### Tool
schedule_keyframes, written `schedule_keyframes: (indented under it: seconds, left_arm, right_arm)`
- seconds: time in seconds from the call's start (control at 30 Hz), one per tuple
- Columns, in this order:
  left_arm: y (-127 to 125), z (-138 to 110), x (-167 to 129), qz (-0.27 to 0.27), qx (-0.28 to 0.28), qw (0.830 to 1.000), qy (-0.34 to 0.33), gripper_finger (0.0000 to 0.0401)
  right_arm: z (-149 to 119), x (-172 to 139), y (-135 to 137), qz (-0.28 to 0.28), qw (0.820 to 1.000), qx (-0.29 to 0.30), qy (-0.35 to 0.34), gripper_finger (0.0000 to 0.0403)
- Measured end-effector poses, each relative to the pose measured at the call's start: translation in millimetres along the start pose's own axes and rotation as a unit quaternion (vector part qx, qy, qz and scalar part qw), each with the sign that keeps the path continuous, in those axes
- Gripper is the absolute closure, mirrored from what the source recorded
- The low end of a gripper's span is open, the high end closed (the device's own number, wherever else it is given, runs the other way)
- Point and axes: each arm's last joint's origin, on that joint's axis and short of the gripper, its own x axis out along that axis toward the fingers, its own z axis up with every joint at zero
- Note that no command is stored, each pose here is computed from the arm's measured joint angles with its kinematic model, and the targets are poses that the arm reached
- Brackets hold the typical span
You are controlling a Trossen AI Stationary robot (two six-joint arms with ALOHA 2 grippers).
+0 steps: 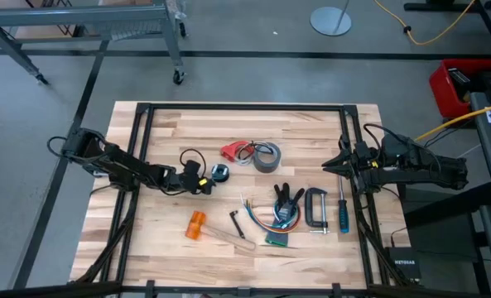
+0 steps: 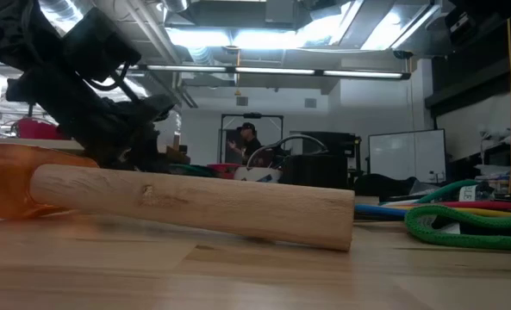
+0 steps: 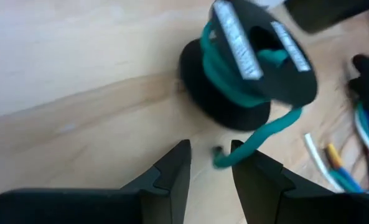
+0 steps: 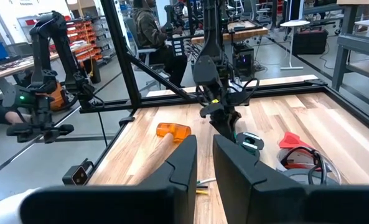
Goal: Coil cords
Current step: Coil the blue wire onto the spool, then return to Home Position
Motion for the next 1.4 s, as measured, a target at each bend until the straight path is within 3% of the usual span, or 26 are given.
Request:
schedule_keyframes:
  seconds: [0.33, 0.8, 0.93, 1.13, 1.4]
  left_arm:
    - [9, 1, -15, 0.052, 0.014, 0.998, 0.045, 0.0292]
    - [4, 11, -45, 0.001, 0.123, 0.989, 0.085, 0.0292]
    - [6, 19, -63, -0.003, 0.154, 0.986, 0.064, 0.0292]
    - [7, 36, -91, -0.010, 0.195, 0.980, -0.049, 0.0292]
    - [4, 47, -123, -0.074, 0.253, 0.957, -0.124, 0.0292]
  right_arm:
    - [0, 0, 1, 0.014, 1.000, 0.001, 0.002, 0.0347]
    - [0, 0, 1, 0.023, 1.000, 0.016, 0.002, 0.0347]
    - [2, -1, 2, 0.023, 0.999, 0.026, 0.000, 0.0347]
    - [14, -7, 5, 0.026, 0.999, 0.018, -0.020, 0.0347]
    - [20, -11, 6, 0.027, 0.999, 0.013, -0.030, 0.0347]
